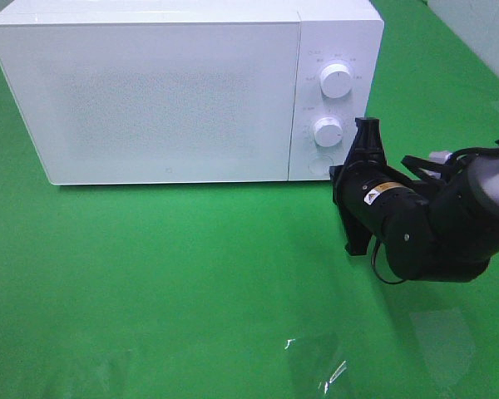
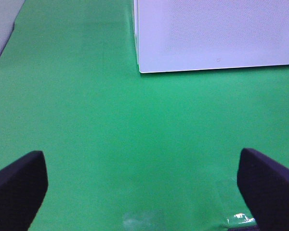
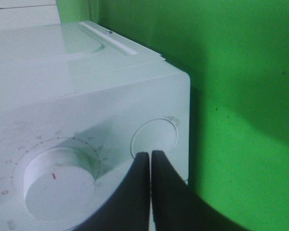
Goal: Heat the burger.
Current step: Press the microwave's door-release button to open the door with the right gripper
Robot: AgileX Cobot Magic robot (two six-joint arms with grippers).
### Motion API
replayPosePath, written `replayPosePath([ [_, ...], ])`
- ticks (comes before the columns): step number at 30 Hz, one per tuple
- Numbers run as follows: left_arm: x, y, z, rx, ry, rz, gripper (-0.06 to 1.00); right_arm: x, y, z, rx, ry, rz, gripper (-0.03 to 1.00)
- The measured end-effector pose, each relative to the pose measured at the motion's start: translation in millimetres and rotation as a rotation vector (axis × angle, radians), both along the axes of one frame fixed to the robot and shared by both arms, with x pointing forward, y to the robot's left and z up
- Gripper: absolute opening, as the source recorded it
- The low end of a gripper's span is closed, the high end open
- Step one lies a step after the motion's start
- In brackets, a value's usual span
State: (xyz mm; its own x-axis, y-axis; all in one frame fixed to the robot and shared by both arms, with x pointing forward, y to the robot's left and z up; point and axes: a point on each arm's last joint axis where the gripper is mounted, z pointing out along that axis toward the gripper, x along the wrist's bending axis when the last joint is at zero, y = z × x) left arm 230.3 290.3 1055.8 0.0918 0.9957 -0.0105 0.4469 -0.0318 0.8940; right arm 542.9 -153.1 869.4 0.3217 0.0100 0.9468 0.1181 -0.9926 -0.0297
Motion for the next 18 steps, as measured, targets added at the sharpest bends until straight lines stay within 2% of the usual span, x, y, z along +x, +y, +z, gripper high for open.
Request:
replayPosePath([
  [6, 0.0, 0.0, 0.0, 0.0, 0.0, 0.0, 0.99, 13.7, 8.6, -10.6, 0.005, 0.033, 0.011, 0.0],
  [18, 0.0, 0.0, 0.0, 0.0, 0.0, 0.0, 0.99, 33.4, 11.7, -16.3, 0.019, 0.013, -0.011, 0.0],
])
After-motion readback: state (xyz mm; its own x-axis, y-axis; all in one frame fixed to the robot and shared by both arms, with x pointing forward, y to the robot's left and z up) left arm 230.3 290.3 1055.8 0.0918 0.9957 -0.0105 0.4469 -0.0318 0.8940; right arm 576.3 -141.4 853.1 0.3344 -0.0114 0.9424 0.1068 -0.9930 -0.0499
